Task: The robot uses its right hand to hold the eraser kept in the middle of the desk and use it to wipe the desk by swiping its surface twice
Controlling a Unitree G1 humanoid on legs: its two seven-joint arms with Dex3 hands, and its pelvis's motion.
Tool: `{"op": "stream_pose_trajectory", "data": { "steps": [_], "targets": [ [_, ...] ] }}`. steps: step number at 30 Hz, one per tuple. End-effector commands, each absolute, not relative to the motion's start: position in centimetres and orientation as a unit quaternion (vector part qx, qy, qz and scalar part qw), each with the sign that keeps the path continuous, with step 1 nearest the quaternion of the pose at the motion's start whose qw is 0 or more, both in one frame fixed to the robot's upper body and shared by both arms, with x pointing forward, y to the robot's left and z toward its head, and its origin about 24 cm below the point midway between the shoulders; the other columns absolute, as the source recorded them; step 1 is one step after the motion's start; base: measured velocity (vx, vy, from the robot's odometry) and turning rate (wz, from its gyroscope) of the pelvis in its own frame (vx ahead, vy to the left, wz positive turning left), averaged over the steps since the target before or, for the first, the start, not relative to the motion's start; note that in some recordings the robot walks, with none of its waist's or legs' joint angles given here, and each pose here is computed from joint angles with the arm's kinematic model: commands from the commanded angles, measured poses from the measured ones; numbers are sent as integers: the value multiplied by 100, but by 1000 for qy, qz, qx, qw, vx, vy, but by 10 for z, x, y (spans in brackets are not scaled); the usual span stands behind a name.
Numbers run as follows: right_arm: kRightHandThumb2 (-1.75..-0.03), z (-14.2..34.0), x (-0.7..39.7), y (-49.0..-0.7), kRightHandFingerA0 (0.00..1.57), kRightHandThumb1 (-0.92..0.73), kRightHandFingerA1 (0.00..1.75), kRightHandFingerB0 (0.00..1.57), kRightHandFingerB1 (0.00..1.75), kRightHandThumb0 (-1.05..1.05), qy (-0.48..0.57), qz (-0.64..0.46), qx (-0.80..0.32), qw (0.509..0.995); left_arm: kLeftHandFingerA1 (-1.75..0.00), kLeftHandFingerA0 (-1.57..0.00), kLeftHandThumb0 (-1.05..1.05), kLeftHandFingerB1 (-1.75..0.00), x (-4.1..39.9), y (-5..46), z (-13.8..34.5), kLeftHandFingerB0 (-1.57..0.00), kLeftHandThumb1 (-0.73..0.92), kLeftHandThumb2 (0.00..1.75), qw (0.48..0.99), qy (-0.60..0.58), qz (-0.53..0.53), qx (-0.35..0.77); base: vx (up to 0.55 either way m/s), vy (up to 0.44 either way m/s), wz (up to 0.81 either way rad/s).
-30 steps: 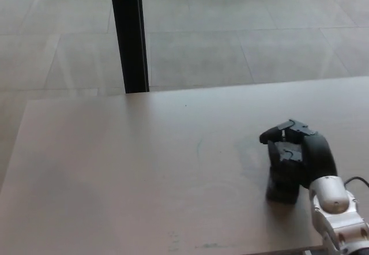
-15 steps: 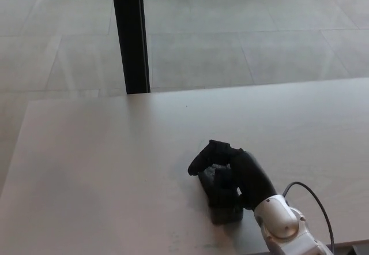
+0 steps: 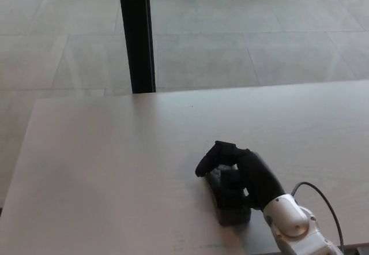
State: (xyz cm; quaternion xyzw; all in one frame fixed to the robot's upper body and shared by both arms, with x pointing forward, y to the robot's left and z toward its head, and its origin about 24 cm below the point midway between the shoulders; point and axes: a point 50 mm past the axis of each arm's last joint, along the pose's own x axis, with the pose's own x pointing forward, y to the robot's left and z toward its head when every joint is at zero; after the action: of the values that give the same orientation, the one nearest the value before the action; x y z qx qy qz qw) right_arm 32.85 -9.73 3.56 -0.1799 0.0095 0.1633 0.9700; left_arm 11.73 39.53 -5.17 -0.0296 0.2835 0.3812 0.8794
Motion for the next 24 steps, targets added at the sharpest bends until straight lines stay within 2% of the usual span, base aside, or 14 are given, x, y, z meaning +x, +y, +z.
{"op": "stream_pose_trajectory", "data": {
  "steps": [1,3,5,6,8,9,12,13,14,15,16,22,23,24],
  "targets": [
    [-90,7,325,-153,93,-60,175,67,175,-33,130,99,-208,964,-85,-60,-53,-64,112,399,-53,-34,50,99,876,285,388,-37,0,0,0],
    [-83,12,328,-174,92,-61,175,65,170,-31,128,62,-209,967,-85,-60,-52,-64,110,399,-53,-33,50,99,874,286,391,-39,0,0,0],
    [-97,21,332,-196,93,-59,175,68,170,-26,121,40,-194,973,-86,-61,-52,-65,109,399,-53,-36,50,98,875,284,390,-36,0,0,0],
    [-106,25,333,-205,92,-59,175,70,166,-23,117,30,-199,973,-93,-55,-55,-65,108,400,-53,-43,70,59,874,287,392,-33,0,0,0],
    [-106,34,335,-230,95,-57,175,73,165,-26,100,-6,-228,968,-90,-54,-55,-64,106,401,-54,-41,70,62,871,290,394,-36,0,0,0],
    [-97,43,334,-259,95,-60,175,67,163,-26,108,-52,-203,972,-87,-64,-52,-65,106,401,-54,-37,49,98,870,290,396,-36,0,0,0],
    [-111,48,332,-273,100,-69,175,58,175,-19,119,-76,-201,969,-84,-58,-52,-64,104,401,-55,-34,51,99,869,292,397,-39,0,0,0],
    [-104,50,328,-284,95,-62,175,74,147,-23,120,-90,-199,968,-91,-53,-54,-63,103,402,-55,-39,71,61,869,291,397,-38,0,0,0],
    [-103,49,321,-301,96,-63,175,76,154,-25,123,-117,-170,971,-83,-59,-54,-64,102,403,-55,-34,48,97,869,291,398,-36,0,0,0],
    [-106,48,319,-305,98,-61,175,78,156,-26,122,-122,-161,972,-91,-54,-57,-66,101,403,-55,-42,67,61,869,290,399,-38,0,0,0],
    [-99,47,315,-311,96,-64,175,76,158,-28,122,-131,-148,973,-86,-63,-54,-66,100,403,-55,-37,47,96,869,289,399,-39,0,0,0],
    [-107,40,304,-324,98,-65,175,78,154,-25,134,-170,-138,966,-86,-61,-54,-65,100,404,-56,-35,48,97,868,290,401,-41,0,0,0],
    [-112,38,302,-325,98,-62,175,77,156,-25,136,-171,-131,967,-92,-54,-54,-64,101,404,-55,-40,69,60,867,291,402,-43,0,0,0],
    [-113,34,302,-322,100,-58,175,81,157,-28,139,-168,-124,968,-86,-61,-53,-66,99,403,-55,-38,49,97,869,287,401,-42,0,0,0]
  ]
}}
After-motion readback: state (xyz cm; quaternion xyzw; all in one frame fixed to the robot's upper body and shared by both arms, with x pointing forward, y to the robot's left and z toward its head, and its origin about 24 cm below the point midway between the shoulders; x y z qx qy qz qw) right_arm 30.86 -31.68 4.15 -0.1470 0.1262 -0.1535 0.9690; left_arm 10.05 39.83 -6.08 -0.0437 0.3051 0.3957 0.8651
